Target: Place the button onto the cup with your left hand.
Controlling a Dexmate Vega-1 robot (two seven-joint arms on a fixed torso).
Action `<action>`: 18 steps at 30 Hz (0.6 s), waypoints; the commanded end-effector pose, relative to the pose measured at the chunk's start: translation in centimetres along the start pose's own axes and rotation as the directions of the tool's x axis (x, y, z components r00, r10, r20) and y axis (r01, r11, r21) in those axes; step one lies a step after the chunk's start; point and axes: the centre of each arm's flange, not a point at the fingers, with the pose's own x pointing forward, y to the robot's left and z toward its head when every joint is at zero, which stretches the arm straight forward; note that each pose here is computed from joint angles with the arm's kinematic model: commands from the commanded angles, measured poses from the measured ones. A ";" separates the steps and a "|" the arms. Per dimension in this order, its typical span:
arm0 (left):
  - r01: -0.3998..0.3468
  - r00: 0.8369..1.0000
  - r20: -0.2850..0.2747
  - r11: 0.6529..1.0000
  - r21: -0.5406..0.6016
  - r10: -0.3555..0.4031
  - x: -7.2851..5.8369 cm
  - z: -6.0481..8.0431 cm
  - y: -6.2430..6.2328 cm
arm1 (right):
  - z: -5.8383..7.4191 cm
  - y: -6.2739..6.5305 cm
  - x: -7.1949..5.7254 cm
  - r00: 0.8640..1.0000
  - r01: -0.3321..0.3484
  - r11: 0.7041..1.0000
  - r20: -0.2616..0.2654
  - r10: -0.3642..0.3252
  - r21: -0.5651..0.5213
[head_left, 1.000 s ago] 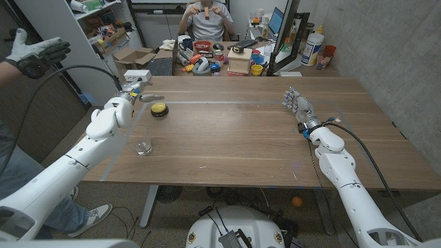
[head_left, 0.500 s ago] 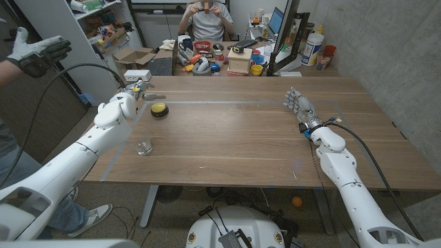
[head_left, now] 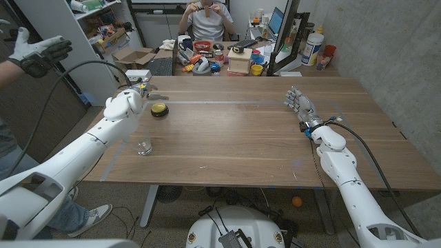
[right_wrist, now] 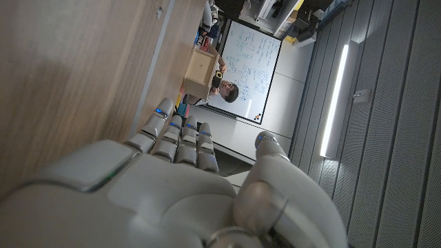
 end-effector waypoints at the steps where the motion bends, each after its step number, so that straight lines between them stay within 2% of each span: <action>1: 0.042 0.998 -0.047 0.997 -0.058 -0.045 0.9 0.0 -0.4 | 0.0 -0.4 0.1 1.000 0.000 1.000 -0.001 0.000 -0.001; 5: 0.060 0.996 -0.066 0.995 -0.082 -0.066 1.1 -0.5 -1.2 | 0.3 -0.4 0.4 1.000 -0.003 1.000 0.002 0.003 -0.006; 13: 0.077 0.991 -0.097 0.989 -0.123 -0.090 1.7 -1.4 -1.9 | 0.7 -0.2 0.8 1.000 -0.017 1.000 0.006 0.017 -0.014; 18: 0.100 0.989 -0.099 0.988 -0.121 -0.112 2.3 -1.2 -2.3 | 0.5 -0.1 0.9 1.000 -0.019 1.000 0.006 0.019 -0.012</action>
